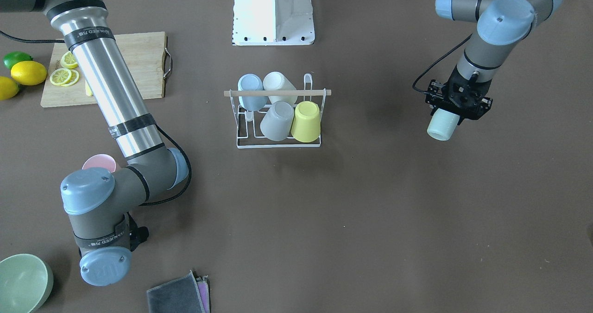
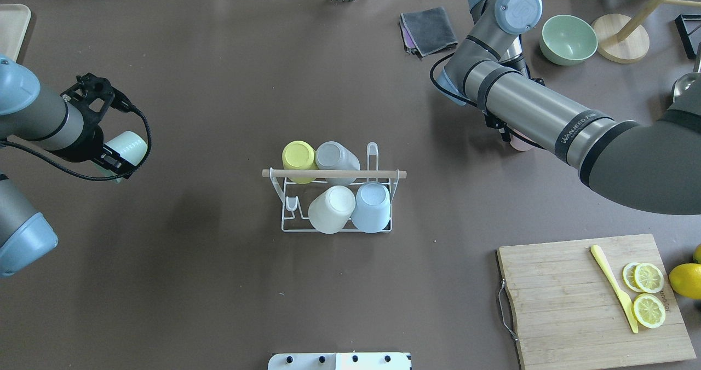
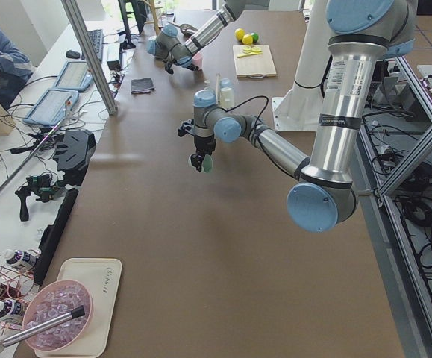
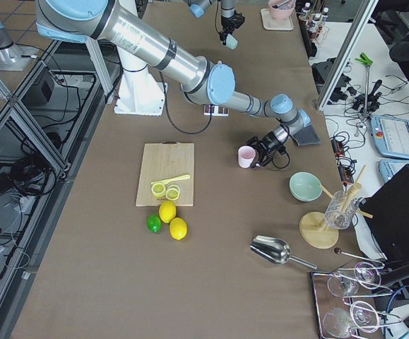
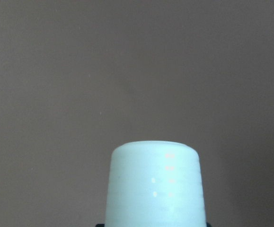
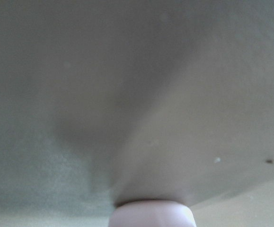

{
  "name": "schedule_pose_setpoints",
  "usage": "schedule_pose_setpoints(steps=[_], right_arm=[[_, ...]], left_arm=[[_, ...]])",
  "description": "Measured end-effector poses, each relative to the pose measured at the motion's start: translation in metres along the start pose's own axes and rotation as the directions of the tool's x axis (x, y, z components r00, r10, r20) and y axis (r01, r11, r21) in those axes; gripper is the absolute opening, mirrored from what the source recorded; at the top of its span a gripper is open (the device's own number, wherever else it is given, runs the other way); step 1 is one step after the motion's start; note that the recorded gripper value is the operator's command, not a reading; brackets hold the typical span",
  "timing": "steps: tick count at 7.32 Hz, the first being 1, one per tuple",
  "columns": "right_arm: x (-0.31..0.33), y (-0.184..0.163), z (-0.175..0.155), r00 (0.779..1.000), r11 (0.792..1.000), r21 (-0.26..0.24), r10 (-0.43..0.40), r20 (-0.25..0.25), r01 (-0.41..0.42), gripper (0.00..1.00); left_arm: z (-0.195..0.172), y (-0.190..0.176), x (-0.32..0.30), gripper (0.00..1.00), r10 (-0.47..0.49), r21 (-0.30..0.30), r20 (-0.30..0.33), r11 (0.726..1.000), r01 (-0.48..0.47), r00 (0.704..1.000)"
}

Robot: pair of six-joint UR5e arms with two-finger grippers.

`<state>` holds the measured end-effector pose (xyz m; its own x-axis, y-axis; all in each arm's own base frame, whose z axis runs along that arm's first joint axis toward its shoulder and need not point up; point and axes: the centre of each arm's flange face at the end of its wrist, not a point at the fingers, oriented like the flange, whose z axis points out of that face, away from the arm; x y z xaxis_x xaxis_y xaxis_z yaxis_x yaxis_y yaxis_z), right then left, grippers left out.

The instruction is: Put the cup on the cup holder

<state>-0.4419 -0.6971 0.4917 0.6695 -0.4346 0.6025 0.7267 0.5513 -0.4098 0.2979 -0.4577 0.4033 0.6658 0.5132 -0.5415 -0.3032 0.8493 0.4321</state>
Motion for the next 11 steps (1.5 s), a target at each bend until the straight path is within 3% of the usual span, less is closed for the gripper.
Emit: schedule_pose_setpoints(steps=[1,3,5,8,11], right_arm=[[-0.001,0.0,0.0,1.0,1.0,-0.001,0.003,0.002,-0.003,0.67],[-0.002,0.0,-0.002,1.0,1.0,0.002,-0.001,0.005,0.001,0.36],[-0.005,0.001,-0.005,1.0,1.0,0.004,-0.007,0.002,0.007,0.0],[-0.009,0.014,-0.033,1.0,1.0,-0.001,0.011,0.01,-0.011,0.0],[0.013,0.061,-0.114,0.999,0.995,0.101,-0.009,0.032,0.006,0.0]], left_arm=[[-0.009,0.0,0.006,0.16,0.0,0.103,-0.045,0.995,0.005,0.999],[-0.026,0.002,0.019,0.16,-0.009,0.28,-0.141,0.959,0.049,0.99],[-0.036,0.011,0.039,0.16,0.037,0.47,-0.211,0.88,0.068,0.977],[-0.039,0.036,0.069,0.16,0.125,0.707,-0.235,0.702,0.081,0.964],[-0.038,0.058,0.108,0.16,0.126,0.838,-0.255,0.524,0.154,0.959]])
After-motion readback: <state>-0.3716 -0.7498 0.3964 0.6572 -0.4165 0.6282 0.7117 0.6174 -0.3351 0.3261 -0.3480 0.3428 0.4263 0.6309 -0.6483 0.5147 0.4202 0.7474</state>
